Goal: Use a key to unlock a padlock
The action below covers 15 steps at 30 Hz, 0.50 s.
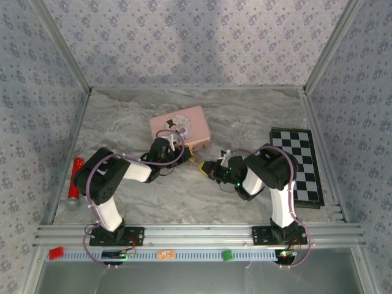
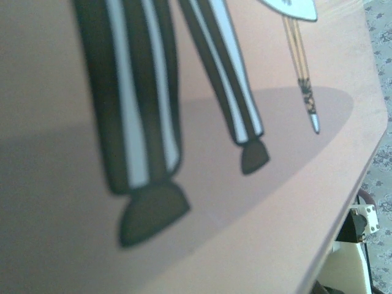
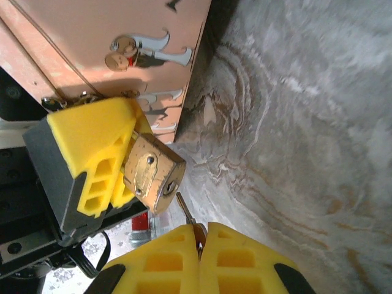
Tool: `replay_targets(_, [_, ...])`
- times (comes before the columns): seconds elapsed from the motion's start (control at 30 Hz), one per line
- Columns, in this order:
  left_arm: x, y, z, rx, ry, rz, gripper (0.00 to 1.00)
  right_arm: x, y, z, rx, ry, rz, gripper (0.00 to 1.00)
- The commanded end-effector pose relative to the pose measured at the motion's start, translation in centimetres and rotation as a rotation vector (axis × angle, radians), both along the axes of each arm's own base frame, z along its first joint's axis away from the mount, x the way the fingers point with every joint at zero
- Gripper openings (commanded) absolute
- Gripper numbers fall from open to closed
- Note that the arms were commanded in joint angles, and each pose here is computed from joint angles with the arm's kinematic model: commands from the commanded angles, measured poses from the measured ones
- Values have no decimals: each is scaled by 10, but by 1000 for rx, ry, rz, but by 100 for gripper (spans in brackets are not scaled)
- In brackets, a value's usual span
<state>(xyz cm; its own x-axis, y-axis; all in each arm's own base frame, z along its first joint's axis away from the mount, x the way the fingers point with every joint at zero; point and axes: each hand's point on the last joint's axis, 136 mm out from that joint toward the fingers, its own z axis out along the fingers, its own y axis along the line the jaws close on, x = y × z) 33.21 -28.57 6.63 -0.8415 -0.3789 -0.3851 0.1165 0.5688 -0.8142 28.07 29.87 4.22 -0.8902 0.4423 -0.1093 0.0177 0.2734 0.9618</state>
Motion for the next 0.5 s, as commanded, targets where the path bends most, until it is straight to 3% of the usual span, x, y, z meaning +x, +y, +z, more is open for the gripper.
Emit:
replay_targets(0.0, [-12, -3, 3, -122, 141, -10, 9, -7, 0, -19, -37, 54, -16, 0])
replay_targets(0.47, [-9, 15, 11, -162, 136, 15, 9, 3, -2, 8, -1, -18, -21, 0])
